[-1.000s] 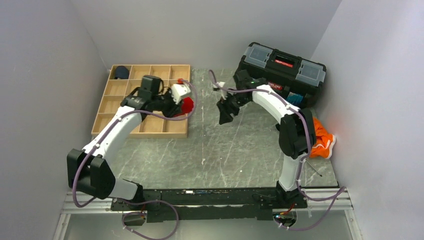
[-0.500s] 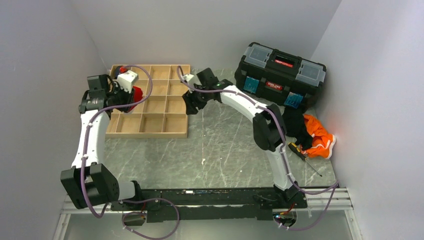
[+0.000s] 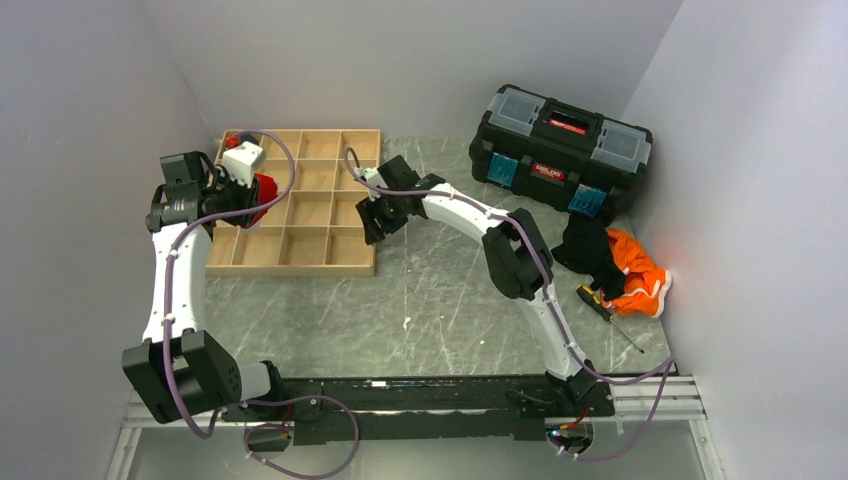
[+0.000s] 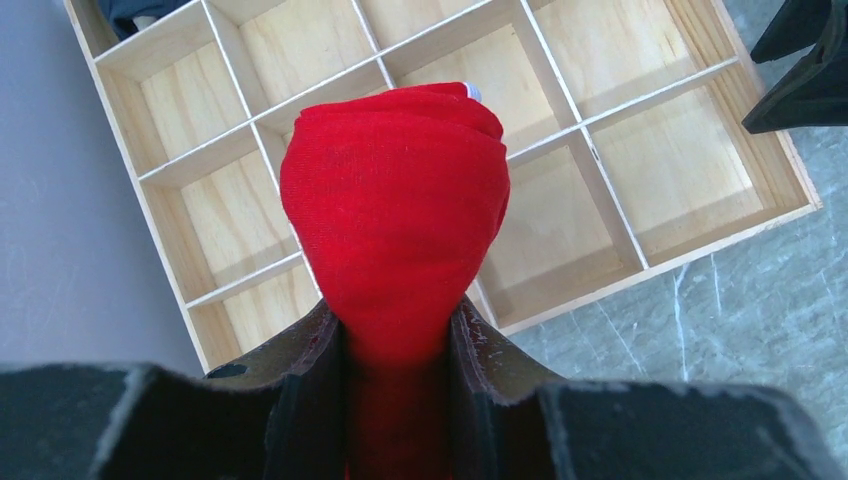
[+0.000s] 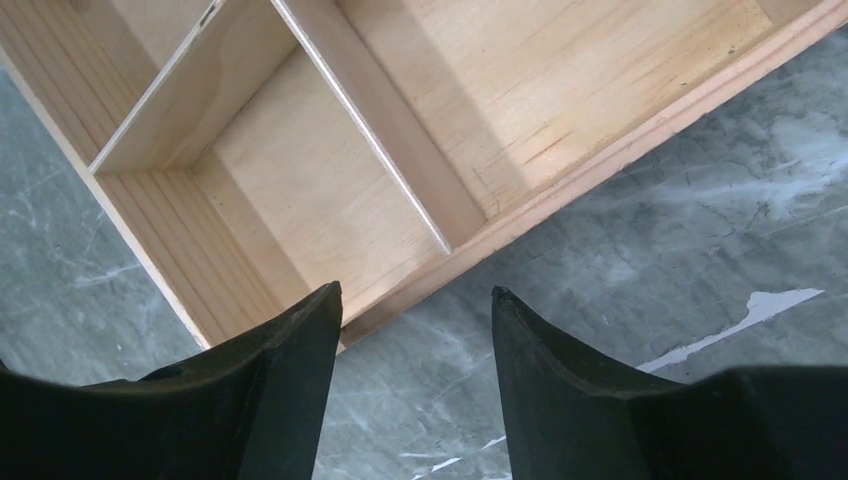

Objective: Roll the underwear
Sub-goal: Move the storage box to the center of the board, then place the underwear in the storage box.

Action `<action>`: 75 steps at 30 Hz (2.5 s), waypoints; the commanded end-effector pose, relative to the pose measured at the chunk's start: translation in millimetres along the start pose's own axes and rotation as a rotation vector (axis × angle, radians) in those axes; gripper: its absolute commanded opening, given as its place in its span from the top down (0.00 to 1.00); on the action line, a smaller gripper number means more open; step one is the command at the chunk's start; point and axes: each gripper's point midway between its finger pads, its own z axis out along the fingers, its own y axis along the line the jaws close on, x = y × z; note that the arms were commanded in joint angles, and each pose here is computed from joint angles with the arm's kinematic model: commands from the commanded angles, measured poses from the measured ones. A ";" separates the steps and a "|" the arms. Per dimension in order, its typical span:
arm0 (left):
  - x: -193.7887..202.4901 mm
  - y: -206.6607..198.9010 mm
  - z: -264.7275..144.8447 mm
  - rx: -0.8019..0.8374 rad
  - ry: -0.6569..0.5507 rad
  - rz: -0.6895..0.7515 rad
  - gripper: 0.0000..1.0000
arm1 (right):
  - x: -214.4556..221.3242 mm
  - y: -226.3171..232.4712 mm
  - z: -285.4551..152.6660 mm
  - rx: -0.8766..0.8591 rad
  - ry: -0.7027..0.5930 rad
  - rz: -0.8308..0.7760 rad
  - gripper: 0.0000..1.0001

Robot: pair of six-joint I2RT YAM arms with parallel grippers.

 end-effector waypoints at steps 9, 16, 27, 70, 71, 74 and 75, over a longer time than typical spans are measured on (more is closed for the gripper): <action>-30.7 16.6 4.4 -0.013 -0.101 0.126 1.00 | 35.0 -16.9 2.7 0.111 0.047 0.020 0.65; -42.4 25.2 7.1 -0.043 -0.149 0.267 1.00 | 56.9 -27.3 -13.2 0.162 0.060 0.008 0.74; -58.6 37.7 46.8 -0.153 -0.135 0.389 1.00 | 89.7 -18.7 -51.8 0.168 0.058 -0.046 0.87; -17.2 53.1 298.1 -0.050 0.177 0.595 1.00 | 123.7 -13.7 -69.6 0.082 0.107 -0.042 1.00; -14.0 51.8 299.3 -0.037 0.186 0.592 1.00 | 123.2 -13.9 -69.4 0.081 0.106 -0.042 1.00; -7.7 47.6 302.7 -0.002 0.206 0.589 1.00 | 123.5 -14.9 -68.6 0.081 0.110 -0.040 1.00; -1.5 58.1 300.1 -0.005 0.216 0.571 1.00 | 123.3 -15.4 -68.5 0.081 0.109 -0.039 1.00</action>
